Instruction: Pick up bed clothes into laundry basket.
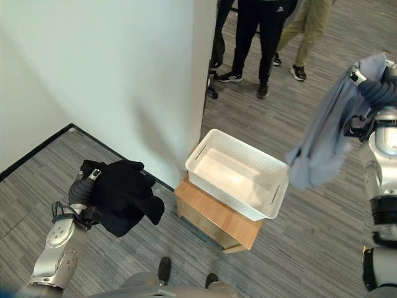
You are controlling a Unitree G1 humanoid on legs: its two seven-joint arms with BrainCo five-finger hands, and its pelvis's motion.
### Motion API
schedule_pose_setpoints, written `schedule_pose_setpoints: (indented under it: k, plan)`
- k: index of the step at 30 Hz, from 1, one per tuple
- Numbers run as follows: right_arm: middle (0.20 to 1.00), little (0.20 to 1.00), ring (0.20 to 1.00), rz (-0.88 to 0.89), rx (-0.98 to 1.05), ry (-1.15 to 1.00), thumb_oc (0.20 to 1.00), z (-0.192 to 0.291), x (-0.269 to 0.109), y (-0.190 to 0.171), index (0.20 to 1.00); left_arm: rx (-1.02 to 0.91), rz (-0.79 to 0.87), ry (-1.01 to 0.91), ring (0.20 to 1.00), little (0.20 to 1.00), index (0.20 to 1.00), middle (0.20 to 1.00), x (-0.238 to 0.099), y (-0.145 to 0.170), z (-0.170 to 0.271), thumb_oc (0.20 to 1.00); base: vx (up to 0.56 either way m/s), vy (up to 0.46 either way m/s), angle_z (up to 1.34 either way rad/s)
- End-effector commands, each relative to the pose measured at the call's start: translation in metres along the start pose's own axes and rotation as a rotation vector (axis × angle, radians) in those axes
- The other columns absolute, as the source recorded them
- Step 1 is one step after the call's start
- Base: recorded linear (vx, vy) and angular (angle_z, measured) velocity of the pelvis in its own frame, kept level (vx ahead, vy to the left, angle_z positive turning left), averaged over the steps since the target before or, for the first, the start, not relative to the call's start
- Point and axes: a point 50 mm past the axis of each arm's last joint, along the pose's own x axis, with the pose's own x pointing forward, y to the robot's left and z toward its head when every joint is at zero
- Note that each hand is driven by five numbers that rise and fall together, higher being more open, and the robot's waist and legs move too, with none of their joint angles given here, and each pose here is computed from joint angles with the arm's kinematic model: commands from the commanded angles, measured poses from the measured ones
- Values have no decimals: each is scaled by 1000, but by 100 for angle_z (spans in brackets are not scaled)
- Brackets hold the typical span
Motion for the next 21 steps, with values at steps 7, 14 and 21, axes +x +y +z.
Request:
schedule_pose_setpoints:
  k: [7,14,21]
  plan:
    - [200,200,200,-86,-108,-226,200,97,50,-12,200,-32,-14,-51,200,200,200,200,-5,6,13,200,31,43,-11]
    - [200,200,200,75,-161,-307,200,124,58,34,200,-49,12,-32,200,200,200,200,-5,8,7,200,18,7,0]
    - [200,200,200,279,-205,-240,200,83,41,87,200,-47,25,-42,200,200,200,200,-2,7,9,200,-5,-1,-1]
